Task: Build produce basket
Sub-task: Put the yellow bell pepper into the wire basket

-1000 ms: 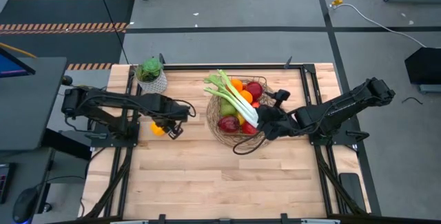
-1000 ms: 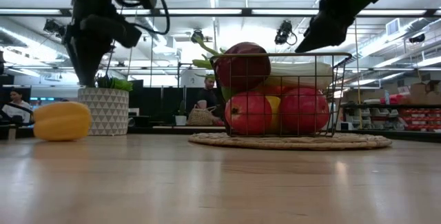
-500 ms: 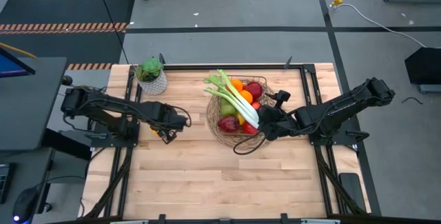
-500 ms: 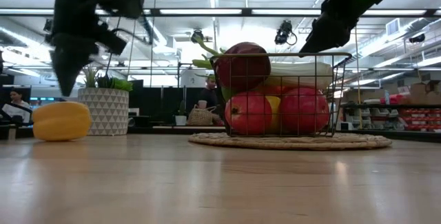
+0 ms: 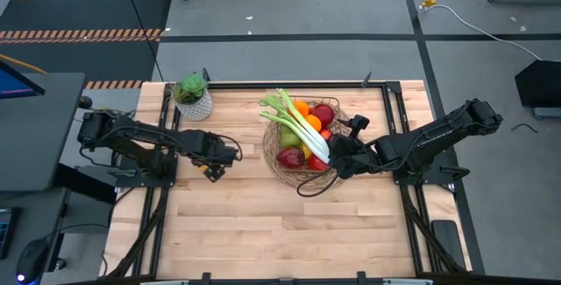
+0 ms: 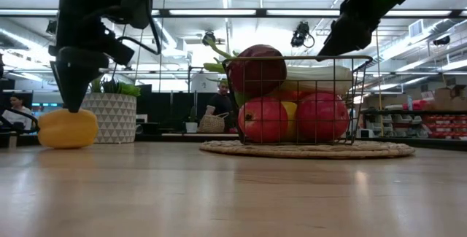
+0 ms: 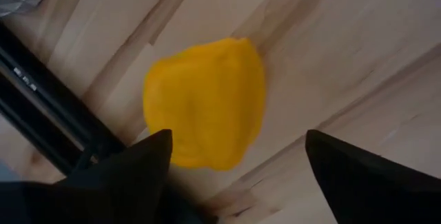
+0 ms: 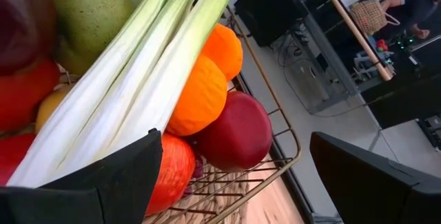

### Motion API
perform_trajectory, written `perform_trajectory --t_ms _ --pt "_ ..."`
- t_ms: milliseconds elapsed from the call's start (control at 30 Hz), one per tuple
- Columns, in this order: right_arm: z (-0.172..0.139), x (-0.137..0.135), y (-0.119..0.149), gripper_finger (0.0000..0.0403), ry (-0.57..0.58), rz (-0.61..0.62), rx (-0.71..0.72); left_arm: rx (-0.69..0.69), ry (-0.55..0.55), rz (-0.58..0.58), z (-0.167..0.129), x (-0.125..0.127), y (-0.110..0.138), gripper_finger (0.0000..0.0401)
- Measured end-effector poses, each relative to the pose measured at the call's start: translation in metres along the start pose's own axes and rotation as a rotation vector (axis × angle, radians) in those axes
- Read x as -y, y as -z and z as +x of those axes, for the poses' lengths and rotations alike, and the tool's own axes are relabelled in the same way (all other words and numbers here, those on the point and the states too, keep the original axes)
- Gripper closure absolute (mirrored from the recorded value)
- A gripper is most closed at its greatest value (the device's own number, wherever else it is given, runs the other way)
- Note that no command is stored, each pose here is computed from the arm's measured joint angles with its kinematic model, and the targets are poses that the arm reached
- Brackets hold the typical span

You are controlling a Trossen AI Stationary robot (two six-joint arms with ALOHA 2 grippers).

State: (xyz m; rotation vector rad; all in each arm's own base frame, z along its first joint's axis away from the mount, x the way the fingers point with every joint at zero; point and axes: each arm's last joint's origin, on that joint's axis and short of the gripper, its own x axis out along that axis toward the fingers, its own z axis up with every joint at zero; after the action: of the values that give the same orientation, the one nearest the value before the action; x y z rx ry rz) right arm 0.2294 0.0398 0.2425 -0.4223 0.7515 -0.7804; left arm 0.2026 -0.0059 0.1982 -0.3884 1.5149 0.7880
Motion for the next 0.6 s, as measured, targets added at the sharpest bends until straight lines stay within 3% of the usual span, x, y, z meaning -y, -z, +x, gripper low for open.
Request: perform_trajectory --t_ms 333,600 --pt "0.0 0.0 0.0 0.0029 -0.015 0.002 -0.005 0.01 -0.099 -0.001 0.009 -0.012 -0.003 0.0047" --pt "0.0 0.0 0.0 0.0029 -0.015 0.008 -0.006 -0.064 0.026 -0.082 0.061 -0.023 0.002 0.0046"
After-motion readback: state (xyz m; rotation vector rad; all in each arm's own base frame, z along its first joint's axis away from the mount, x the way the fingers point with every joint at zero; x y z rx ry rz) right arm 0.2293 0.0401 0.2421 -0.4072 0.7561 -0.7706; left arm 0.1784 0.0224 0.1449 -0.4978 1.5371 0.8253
